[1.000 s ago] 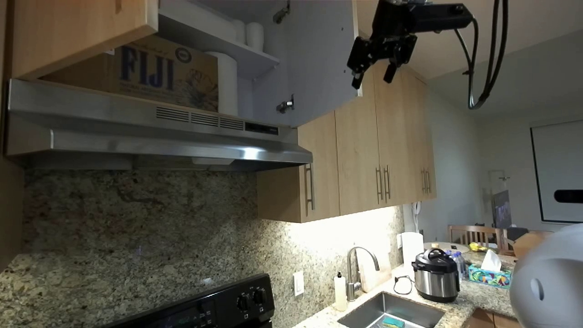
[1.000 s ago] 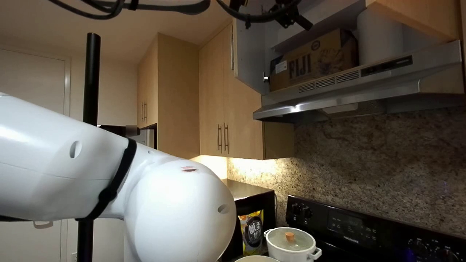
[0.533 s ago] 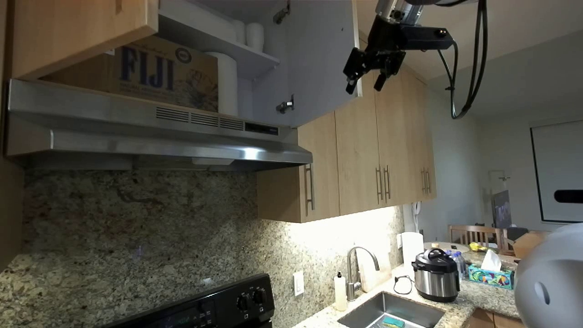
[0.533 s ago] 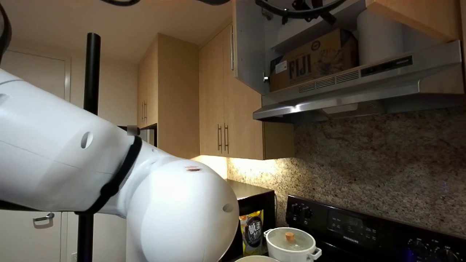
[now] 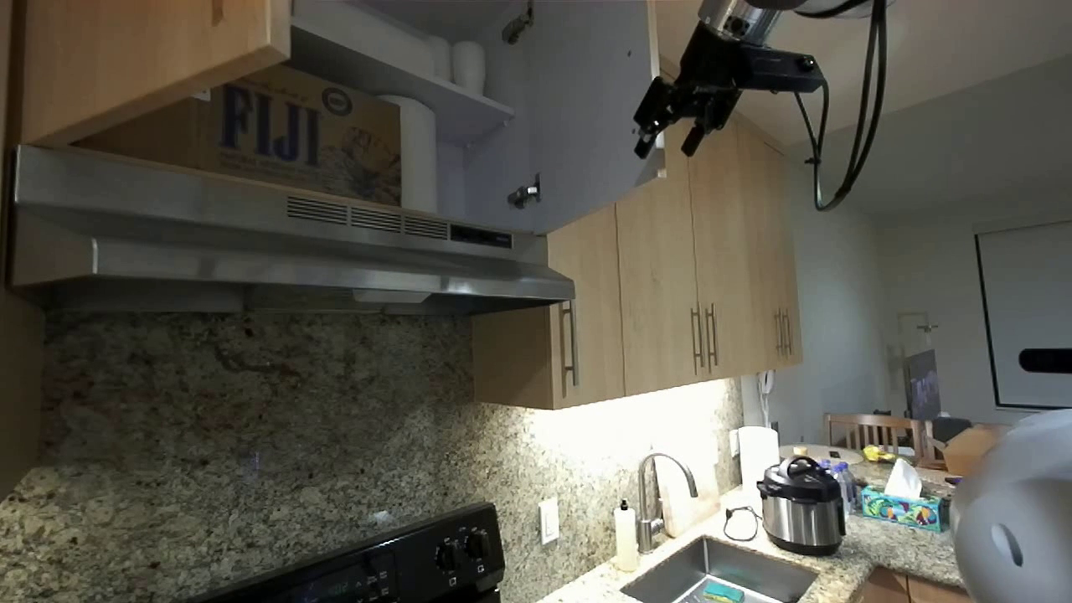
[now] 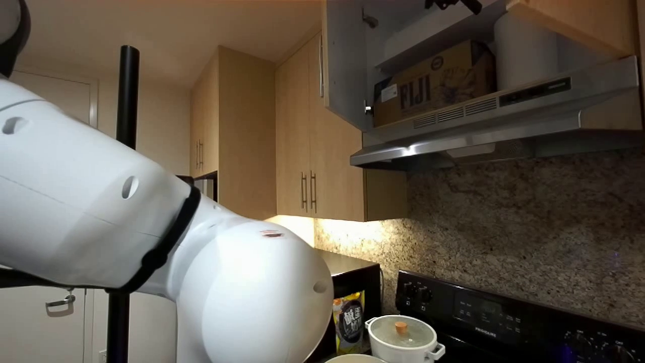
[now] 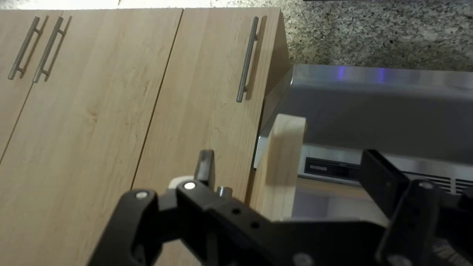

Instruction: Close the cabinets left door completely

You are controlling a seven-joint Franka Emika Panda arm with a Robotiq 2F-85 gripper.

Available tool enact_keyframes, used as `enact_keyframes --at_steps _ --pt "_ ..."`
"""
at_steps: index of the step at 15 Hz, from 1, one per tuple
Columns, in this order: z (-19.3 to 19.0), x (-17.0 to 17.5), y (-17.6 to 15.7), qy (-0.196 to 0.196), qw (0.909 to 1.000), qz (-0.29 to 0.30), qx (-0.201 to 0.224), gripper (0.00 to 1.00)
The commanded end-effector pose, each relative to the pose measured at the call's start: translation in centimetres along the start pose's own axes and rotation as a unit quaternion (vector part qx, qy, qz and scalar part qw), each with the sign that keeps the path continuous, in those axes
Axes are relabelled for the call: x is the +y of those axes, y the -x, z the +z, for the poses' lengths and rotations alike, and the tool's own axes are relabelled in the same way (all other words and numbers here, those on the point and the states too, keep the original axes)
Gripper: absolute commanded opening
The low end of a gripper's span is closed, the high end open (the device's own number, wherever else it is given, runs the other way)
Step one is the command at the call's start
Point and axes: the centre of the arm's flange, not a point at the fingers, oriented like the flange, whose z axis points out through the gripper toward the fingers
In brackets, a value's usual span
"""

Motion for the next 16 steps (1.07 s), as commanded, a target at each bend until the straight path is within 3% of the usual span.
enact_keyframes --at_steps 1,9,16 --pt "1.0 0.8 -2.2 -0.045 0.9983 -0.032 0.016 1.0" --pt "2.8 -0.4 -4.8 -0.098 0.9923 -0.075 0.013 1.0" --pt "1.3 -6.5 -5.0 -0.133 0.9793 -0.15 0.027 1.0"
